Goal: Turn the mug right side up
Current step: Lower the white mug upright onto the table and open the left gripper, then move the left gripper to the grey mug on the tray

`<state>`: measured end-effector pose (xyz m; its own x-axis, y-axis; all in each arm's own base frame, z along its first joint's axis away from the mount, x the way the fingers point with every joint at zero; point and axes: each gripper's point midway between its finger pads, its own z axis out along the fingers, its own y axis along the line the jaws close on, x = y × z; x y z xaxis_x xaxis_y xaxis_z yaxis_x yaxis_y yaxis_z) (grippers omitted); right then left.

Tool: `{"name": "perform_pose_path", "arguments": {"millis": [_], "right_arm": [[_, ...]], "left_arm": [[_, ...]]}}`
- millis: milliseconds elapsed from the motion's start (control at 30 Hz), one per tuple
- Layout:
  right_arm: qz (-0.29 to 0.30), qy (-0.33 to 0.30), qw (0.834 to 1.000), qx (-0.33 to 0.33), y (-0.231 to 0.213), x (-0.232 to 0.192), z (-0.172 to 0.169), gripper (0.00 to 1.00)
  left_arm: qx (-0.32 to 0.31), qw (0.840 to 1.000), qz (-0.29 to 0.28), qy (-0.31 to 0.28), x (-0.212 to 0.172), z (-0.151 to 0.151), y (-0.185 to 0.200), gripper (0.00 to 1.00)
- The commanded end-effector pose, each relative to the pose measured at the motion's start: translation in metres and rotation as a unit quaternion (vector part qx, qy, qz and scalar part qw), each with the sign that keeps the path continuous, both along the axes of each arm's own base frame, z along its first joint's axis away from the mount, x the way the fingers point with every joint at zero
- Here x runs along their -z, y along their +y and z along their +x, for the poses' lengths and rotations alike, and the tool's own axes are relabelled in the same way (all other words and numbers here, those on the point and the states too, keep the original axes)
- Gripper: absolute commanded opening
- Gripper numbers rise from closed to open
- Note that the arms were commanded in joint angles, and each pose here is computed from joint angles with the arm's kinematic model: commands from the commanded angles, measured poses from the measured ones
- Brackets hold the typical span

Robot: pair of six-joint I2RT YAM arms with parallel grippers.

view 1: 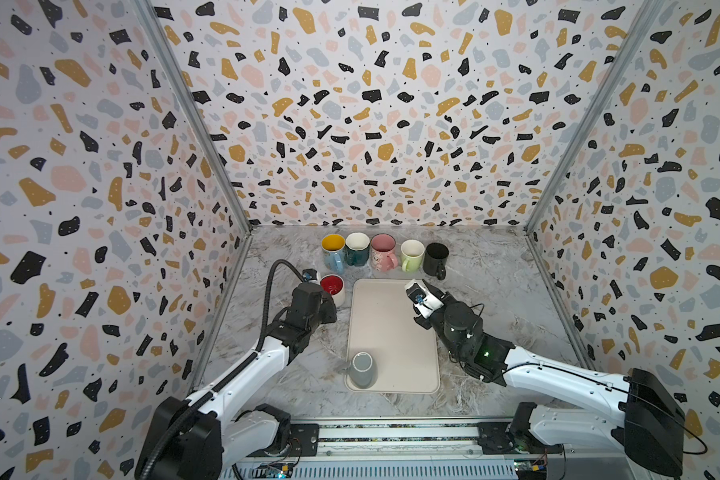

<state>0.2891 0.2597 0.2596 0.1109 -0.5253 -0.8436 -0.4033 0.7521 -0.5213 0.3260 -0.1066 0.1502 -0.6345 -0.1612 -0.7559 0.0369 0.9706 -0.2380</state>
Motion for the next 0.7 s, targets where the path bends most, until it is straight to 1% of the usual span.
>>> {"name": "perform_pose_path", "arguments": {"millis": [0,67,167,267,367,433,533,600,667], "right_arm": [[0.031,0.012,0.999,-0.007,0.006,-0.015,0.003,0.36],[0.033,0.025,0.999,-0.008,0.010,-0.013,0.006,0.36],[0.034,0.045,0.998,-0.008,0.015,-0.007,0.012,0.36],[0.037,0.058,0.998,-0.015,0.019,-0.003,0.013,0.36],[0.046,0.063,0.997,-0.026,0.022,-0.003,0.012,0.36],[0.053,0.067,0.996,-0.033,0.024,-0.003,0.011,0.37],[0.060,0.069,0.995,-0.040,0.025,-0.004,0.009,0.37],[0.064,0.068,0.995,-0.041,0.023,-0.006,0.008,0.37],[0.068,0.065,0.995,-0.041,0.020,-0.008,0.007,0.37]], "left_arm": [[0.017,1.000,-0.010,0.014,-0.027,-0.006,-0.007,0.33],[0.023,0.999,-0.031,0.036,-0.035,-0.007,-0.014,0.33],[0.018,0.994,-0.059,0.089,-0.039,-0.012,-0.022,0.33],[0.021,0.986,-0.092,0.135,-0.046,-0.017,-0.033,0.33],[0.006,0.977,-0.124,0.175,-0.053,-0.023,-0.037,0.31],[-0.018,0.967,-0.143,0.208,-0.050,-0.030,-0.036,0.31],[-0.053,0.942,-0.202,0.261,-0.039,-0.045,-0.042,0.32],[-0.083,0.914,-0.265,0.294,-0.031,-0.056,-0.049,0.32],[-0.108,0.887,-0.316,0.318,-0.024,-0.065,-0.055,0.32]]}}
